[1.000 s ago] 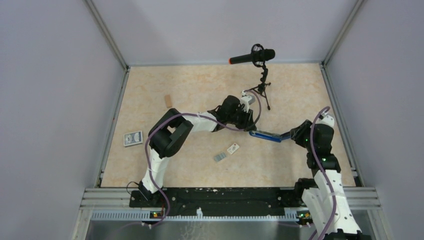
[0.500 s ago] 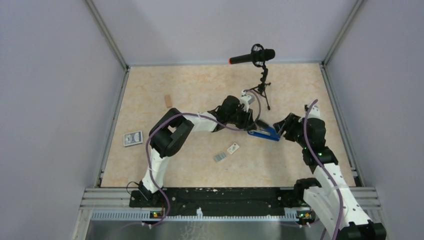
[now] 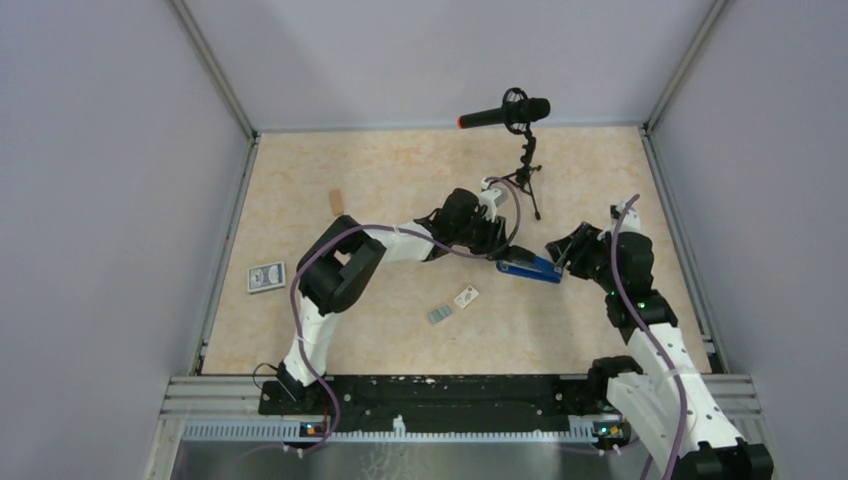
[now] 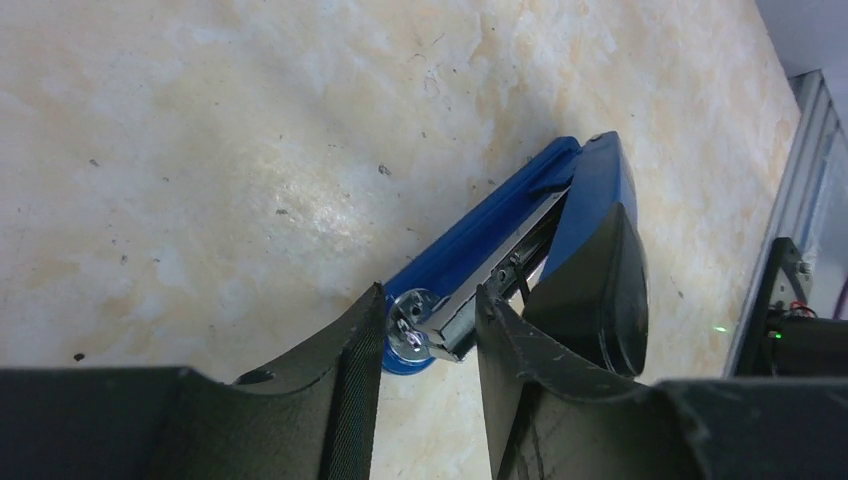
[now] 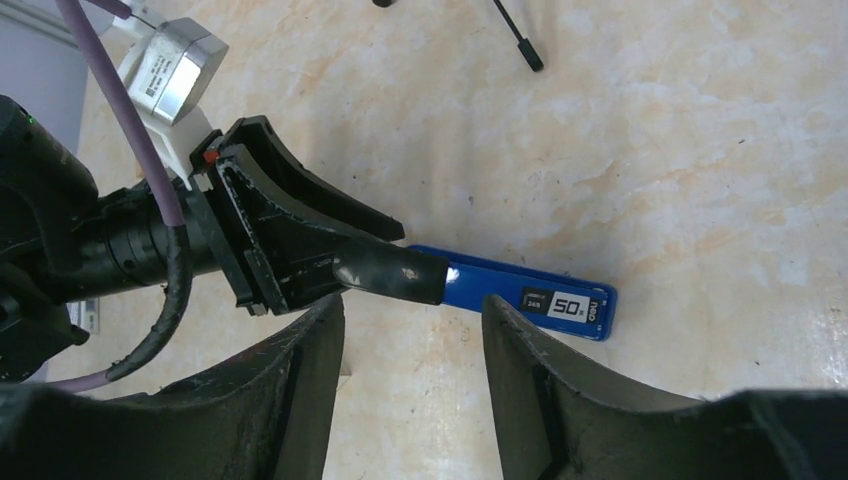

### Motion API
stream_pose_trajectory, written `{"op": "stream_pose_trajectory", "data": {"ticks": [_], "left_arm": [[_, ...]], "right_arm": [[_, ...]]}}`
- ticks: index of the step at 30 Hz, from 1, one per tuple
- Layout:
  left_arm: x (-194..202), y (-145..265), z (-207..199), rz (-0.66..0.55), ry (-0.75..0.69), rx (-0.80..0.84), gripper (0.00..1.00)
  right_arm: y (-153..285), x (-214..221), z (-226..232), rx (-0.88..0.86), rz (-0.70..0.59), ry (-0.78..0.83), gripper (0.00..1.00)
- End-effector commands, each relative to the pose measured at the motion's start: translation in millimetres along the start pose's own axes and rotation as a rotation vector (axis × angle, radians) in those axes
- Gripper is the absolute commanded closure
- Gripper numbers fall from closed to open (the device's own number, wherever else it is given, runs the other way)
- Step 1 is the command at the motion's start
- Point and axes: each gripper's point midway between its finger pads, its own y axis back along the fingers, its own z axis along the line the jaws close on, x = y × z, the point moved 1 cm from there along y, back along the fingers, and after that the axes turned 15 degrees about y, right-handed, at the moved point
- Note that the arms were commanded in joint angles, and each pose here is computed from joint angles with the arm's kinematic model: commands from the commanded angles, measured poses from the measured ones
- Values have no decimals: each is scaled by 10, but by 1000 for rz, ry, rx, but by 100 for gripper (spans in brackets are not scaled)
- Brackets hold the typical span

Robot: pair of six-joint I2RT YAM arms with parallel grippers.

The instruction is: Load the staples into the stapler

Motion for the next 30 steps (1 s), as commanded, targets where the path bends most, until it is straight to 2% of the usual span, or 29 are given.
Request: {"op": "stream_pose_trajectory", "data": {"ticks": [1,5,12,19,30], "left_arm": [[-455,301,-467,-70,9,147,56],[-567,505,-589,-62,68,255,55],[-663,635,-616,-81,51,252,52],[-519,489,-505,-59,31,183,54],[-129,170,-408,15,26,179,53]], "right_arm": [[-10,-245,147,-57,-65,-17,49],[-39,-213,113,-43,-65,-21,51],[-151,-16,76,-50,-21,-48,59],[-279,58,134,-97,10,-94,68],[-517,401,-1,-75,65,-143,70]]}}
